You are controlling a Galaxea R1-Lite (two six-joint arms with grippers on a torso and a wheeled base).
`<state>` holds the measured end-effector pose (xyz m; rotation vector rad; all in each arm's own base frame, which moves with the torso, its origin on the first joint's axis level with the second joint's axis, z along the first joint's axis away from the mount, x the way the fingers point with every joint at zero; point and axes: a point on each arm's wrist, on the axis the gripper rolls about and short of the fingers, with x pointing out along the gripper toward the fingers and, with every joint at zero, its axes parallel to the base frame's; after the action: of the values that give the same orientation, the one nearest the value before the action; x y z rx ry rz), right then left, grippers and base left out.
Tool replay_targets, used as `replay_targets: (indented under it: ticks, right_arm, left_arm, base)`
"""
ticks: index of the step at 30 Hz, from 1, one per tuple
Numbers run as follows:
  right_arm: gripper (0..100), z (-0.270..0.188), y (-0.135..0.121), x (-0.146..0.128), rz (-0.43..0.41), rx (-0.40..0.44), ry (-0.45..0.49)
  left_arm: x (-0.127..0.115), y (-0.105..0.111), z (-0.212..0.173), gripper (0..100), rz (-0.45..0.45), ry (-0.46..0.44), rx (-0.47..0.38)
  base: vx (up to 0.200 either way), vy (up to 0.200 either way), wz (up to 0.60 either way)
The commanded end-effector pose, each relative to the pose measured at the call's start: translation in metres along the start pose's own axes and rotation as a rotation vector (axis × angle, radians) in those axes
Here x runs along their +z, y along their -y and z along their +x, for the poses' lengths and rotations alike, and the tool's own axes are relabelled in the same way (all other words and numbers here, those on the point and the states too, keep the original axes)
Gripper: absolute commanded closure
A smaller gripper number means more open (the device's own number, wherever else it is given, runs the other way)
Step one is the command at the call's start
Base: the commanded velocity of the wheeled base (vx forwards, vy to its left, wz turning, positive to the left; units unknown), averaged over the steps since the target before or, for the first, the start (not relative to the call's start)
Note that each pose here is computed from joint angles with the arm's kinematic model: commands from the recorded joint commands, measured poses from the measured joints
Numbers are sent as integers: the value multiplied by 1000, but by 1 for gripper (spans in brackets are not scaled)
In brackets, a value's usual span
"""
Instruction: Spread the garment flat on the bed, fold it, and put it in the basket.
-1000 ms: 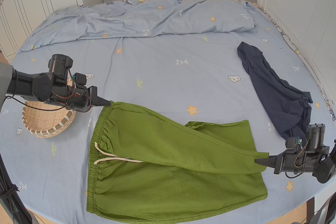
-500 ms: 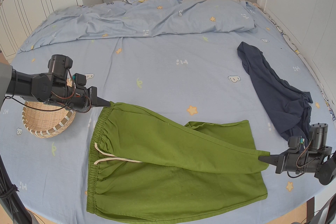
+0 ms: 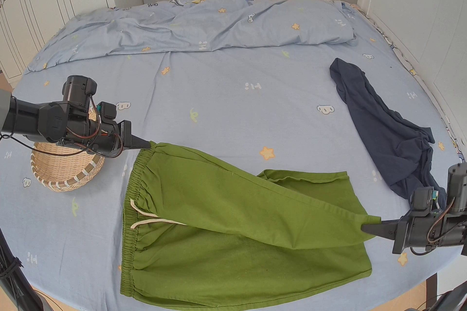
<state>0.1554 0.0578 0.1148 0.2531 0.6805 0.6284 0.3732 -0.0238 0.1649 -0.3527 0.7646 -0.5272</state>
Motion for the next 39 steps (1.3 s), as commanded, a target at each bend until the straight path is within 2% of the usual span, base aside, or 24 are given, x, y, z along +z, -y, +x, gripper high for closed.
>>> replay_targets:
  ticks: [1,6,7,11,20,25,33,39]
  right_arm:
    - [100,-37,-34,38,-91,57,180]
    - [100,-39,-38,61,-110,58,240]
    - [100,-35,-35,76,-107,39,257]
    - [100,-18,-25,101,-91,6,262]
    - [100,21,4,138,-63,-37,274]
    - [100,46,22,165,-71,-51,315]
    - [100,76,44,197,-79,-54,346]
    - [100,96,55,215,-89,-53,371]
  left_arm:
    - [0,5,-15,100,4,25,6]
    - [2,5,-18,100,9,44,7]
    - [4,2,-19,100,14,62,11]
    - [6,-4,-25,100,17,104,24]
    - [10,-14,-30,100,4,198,31]
    - [14,-17,-29,100,-14,285,17]
    - [10,-20,-25,100,57,399,-3]
    - [8,-27,-17,100,71,421,-7]
  base:
    - [0,0,0]
    - [0,0,0]
    - [0,0,0]
    - [0,0,0]
    - [0,0,0]
    - [0,0,0]
    - [0,0,0]
    - [0,0,0]
